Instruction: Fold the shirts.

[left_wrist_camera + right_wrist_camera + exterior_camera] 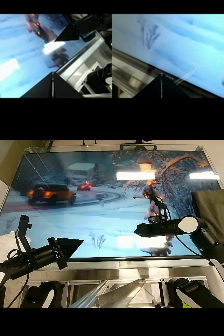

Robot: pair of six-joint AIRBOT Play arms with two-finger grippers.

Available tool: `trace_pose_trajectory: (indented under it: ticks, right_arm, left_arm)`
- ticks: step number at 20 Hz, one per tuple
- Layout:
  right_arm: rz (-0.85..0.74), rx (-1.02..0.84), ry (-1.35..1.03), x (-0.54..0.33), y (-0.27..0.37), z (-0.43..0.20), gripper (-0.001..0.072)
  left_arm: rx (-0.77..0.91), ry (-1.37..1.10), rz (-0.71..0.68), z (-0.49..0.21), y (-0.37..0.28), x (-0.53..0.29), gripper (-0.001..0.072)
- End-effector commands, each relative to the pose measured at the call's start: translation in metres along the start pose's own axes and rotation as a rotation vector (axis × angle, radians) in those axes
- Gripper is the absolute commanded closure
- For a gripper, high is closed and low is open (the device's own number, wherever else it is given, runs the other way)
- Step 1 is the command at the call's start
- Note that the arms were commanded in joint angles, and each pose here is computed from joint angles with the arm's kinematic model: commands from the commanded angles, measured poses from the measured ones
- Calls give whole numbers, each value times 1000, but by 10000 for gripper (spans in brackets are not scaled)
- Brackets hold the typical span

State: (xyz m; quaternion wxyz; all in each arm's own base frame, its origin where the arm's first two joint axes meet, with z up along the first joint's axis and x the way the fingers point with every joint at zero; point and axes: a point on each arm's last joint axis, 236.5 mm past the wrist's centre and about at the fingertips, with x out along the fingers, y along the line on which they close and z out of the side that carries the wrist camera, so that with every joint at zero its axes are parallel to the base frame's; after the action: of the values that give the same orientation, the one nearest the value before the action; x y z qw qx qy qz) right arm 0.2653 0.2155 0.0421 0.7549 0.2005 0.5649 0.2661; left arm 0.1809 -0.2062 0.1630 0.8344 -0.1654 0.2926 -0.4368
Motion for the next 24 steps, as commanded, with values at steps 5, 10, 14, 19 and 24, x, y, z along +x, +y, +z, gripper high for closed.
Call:
trace_pose_trajectory:
  ticks: [5,10,14,19,24]
  right_arm:
    - [0,0,1,0,0,0,691]
    - [0,0,1,0,0,0,691]
    - [0,0,1,0,0,0,691]
    - [0,0,1,0,0,0,691]
    - [6,4,-16,1,1,4,691]
  left_arm:
    - [1,-1,0,0,0,0,691]
    - [1,-1,0,0,0,0,691]
    - [1,-1,0,0,0,0,691]
    - [0,-52,23,12,5,-1,691]
    - [-63,-207,24,48,7,-5,709]
